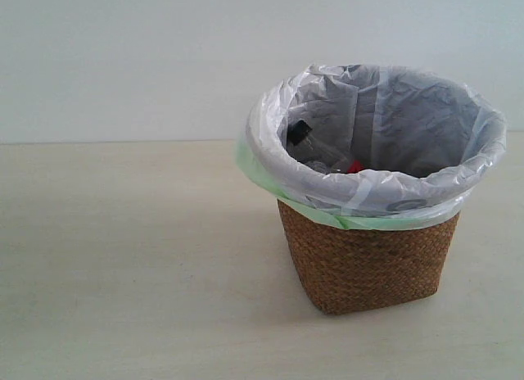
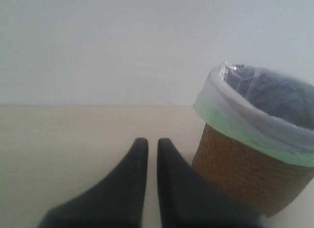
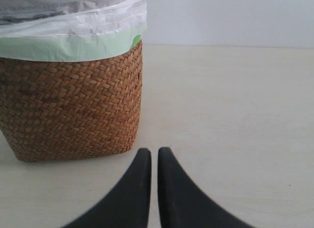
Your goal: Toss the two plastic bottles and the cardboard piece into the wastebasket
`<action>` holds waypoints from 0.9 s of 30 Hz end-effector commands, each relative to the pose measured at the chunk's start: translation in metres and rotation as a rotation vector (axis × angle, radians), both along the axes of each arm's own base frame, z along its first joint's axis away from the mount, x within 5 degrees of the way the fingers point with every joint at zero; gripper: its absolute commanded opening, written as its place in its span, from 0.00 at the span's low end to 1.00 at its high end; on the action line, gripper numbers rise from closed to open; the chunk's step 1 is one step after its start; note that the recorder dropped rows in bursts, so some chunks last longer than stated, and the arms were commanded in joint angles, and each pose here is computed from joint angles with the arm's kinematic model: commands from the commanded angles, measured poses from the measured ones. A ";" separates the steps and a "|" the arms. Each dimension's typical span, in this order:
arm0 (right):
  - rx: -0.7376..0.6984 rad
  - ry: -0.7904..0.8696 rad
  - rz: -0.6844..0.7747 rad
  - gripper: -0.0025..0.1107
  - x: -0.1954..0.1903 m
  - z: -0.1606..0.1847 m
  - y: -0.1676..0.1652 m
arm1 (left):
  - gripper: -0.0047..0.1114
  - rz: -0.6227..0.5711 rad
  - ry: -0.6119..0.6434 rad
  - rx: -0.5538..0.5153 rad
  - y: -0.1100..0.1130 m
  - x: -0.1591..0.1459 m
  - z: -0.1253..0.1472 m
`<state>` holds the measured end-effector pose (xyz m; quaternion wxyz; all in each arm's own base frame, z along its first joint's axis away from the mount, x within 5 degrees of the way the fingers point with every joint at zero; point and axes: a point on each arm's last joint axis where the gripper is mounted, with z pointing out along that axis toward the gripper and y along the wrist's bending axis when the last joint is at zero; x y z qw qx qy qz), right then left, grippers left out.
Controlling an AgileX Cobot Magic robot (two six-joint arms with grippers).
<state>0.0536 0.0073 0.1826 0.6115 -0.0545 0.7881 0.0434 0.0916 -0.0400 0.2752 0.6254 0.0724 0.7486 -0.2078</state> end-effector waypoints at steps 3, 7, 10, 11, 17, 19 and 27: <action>-0.009 -0.018 0.002 0.04 0.000 0.002 0.000 | 0.10 0.010 0.067 -0.008 0.001 -0.001 -0.022; -0.009 -0.018 0.002 0.04 0.000 0.002 0.000 | 0.10 0.012 0.066 -0.008 0.001 -0.001 -0.023; -0.009 -0.018 0.002 0.04 0.000 0.002 0.000 | 0.10 0.014 0.062 -0.010 0.001 -0.001 -0.022; -0.009 -0.018 0.002 0.04 0.000 0.002 0.000 | 0.10 0.014 0.062 -0.010 0.001 -0.001 -0.022; -0.009 -0.018 0.002 0.04 0.000 0.002 0.000 | 0.10 0.013 0.028 -0.023 0.003 -0.006 -0.019; -0.009 -0.018 0.002 0.04 0.000 0.002 0.000 | 0.10 0.035 -0.019 -0.040 0.007 -0.012 -0.014; -0.009 -0.018 0.002 0.04 0.000 0.002 0.000 | 0.10 0.226 -0.219 -0.088 0.027 -0.035 0.000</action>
